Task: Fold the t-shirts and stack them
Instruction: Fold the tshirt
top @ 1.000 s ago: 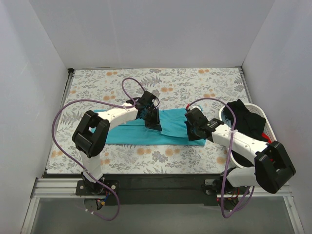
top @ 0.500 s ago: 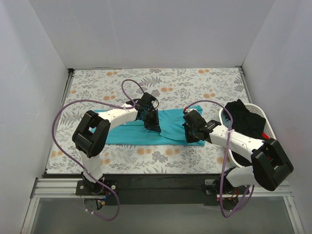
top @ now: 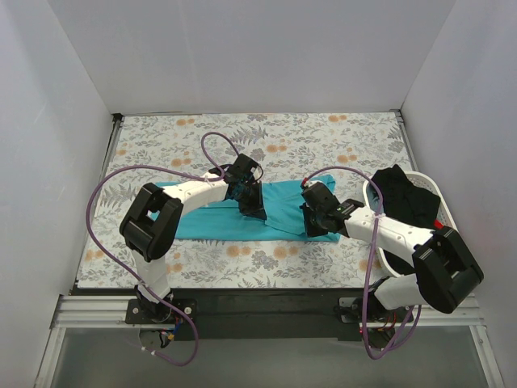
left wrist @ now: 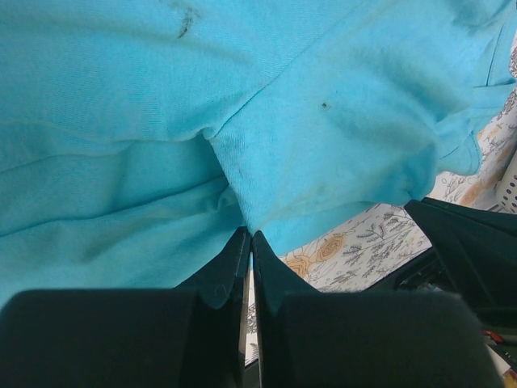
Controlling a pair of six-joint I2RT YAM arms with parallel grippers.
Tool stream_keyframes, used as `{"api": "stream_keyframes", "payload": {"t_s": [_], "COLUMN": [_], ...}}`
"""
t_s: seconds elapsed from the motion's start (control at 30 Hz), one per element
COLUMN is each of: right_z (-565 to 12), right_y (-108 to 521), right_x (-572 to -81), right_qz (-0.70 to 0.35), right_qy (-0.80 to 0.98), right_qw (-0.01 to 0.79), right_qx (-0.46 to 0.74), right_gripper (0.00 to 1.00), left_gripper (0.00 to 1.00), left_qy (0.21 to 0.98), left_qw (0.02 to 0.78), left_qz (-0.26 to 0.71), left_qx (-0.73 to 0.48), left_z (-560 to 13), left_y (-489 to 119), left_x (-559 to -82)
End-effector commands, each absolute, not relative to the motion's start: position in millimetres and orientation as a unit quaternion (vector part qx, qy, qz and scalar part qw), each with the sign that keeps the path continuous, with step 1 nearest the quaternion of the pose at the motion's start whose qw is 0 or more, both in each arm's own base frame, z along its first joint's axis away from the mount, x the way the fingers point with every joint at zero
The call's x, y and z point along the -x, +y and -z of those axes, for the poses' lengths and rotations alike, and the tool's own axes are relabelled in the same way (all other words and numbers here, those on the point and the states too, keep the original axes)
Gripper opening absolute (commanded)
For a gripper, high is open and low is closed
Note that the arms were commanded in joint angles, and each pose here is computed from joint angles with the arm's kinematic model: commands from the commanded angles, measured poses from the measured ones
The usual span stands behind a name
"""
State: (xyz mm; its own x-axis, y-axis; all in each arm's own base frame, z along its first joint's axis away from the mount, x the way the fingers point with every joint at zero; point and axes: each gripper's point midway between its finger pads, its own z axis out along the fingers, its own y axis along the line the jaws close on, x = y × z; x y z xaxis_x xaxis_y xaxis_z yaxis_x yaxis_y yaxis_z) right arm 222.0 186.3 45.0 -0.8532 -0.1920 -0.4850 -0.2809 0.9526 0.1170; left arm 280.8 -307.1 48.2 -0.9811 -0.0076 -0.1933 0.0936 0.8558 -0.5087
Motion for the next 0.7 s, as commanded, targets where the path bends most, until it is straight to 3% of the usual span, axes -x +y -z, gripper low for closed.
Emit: {"api": "stream_keyframes", "payload": {"t_s": [0.0,0.07,0.17,0.27,0.3,0.47,0.67], "right_z": [-44.7,-42.1,-40.7,-49.9,-54.7,-103.4,-112.2], "right_y": [191.6,189.2,183.0,180.1,179.0,176.4,175.6], "right_x": [-223.2,-221.2,-216.8,-215.4,-215.8,-243.4,-281.6], "right_qz": [-0.101,-0.097,-0.089,-0.091,-0.092,-0.091,-0.064], "right_qy": [0.956,0.957,0.959,0.956,0.955,0.933,0.933], "right_qw": [0.247,0.242,0.24,0.252,0.257,0.336,0.345], "right_qx": [0.124,0.125,0.125,0.121,0.119,0.096,0.085], "right_gripper": [0.02,0.02,0.07,0.19,0.28,0.47,0.48], "left_gripper": [0.02,0.02,0.11,0.18,0.19,0.21,0.21], "left_qy": [0.955,0.956,0.957,0.957,0.956,0.951,0.948], "left_qw": [0.113,0.113,0.117,0.128,0.133,0.166,0.174], "left_qz": [0.273,0.271,0.263,0.26,0.259,0.258,0.26], "left_qx": [-0.025,-0.026,-0.027,-0.028,-0.032,-0.042,-0.051], "left_z": [-57.8,-57.5,-58.6,-65.9,-71.7,-100.2,-108.1], "left_y": [-308.1,-307.2,-303.7,-301.8,-300.7,-302.1,-313.9], "left_x": [-287.7,-287.1,-287.2,-289.5,-290.1,-302.8,-319.9]}}
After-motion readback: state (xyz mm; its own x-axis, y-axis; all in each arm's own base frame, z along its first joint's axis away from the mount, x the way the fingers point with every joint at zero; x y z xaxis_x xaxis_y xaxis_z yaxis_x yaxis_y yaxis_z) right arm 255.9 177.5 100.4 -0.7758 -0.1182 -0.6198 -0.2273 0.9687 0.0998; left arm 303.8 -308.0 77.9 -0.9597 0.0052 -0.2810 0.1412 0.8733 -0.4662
